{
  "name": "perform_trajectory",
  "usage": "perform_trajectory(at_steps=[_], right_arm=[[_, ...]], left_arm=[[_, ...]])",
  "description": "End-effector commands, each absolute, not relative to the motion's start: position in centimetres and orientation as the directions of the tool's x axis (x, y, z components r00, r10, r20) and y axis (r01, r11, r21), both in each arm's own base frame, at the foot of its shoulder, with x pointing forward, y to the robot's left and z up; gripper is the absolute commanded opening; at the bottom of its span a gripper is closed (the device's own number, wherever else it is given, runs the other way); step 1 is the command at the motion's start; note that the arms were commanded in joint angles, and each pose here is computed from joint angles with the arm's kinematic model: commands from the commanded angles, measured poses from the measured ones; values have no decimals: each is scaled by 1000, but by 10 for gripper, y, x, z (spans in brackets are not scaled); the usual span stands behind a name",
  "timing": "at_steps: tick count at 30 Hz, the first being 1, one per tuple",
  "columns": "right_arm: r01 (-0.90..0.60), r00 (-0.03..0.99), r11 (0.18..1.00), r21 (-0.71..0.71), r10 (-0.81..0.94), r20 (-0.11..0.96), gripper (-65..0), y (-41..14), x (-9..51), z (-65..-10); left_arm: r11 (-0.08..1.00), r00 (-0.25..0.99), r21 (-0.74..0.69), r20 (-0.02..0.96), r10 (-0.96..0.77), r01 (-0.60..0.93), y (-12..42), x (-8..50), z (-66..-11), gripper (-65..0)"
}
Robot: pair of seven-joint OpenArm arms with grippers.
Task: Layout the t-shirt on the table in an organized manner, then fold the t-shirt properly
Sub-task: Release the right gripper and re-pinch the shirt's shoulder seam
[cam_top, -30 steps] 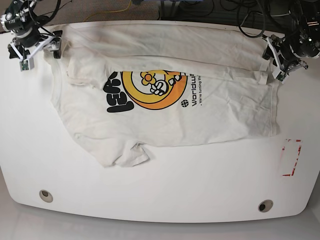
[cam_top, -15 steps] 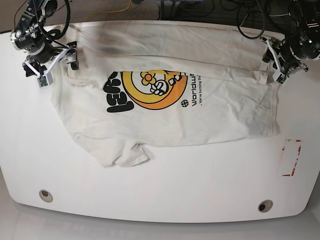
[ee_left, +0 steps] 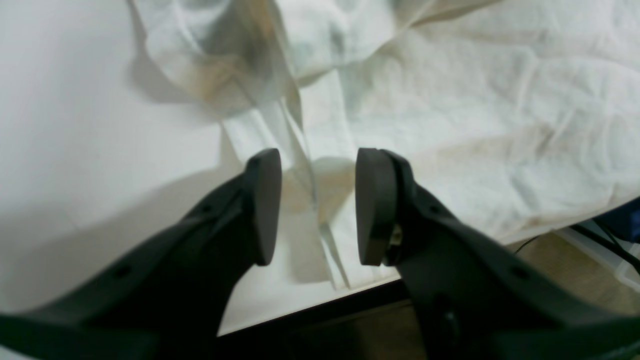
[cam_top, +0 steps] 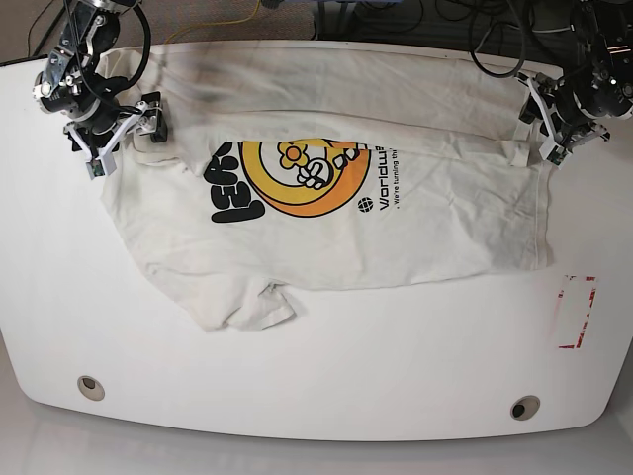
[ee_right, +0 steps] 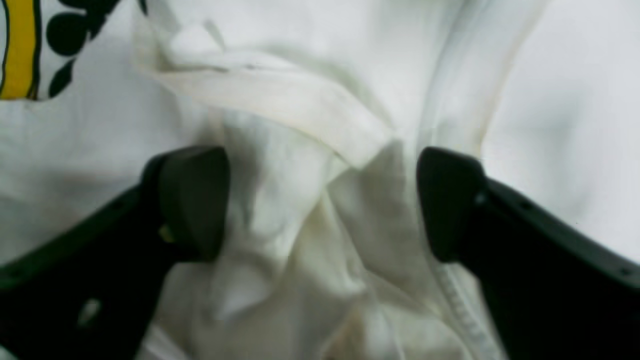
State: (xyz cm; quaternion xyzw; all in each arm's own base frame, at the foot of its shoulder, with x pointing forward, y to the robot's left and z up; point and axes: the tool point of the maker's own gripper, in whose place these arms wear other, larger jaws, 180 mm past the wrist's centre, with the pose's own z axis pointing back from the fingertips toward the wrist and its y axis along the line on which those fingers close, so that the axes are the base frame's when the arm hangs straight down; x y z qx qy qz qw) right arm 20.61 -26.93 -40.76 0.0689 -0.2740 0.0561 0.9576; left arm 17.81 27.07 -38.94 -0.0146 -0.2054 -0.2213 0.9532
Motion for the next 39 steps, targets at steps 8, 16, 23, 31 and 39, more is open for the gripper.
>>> perform_trajectory(at_steps=[8,16,23,31,39], right_arm=[[-174,785,984,45,111,609,-515,-273,227,-379],[-194,752,981,16,139,645,-563,-270,239,-364],[-209,747,978,1,159,646,-564,-273,244,-360],[-272,728,962,-16,217,650,-582,-262,257,-356],[-288,716,957,-19,229,659,-650,-257,264,-353]], left_arm=[[897,802,87,416,-429,434,274,185,-381,-418],[896,802,82,415,-429,437,273,184,-383,-418],[896,803,86,412,-431,437,274,184,-383,-418],[895,804,85,410,-432,437,273,184,-383,-418],[895,804,85,410,-432,437,273,184,-383,-418]])
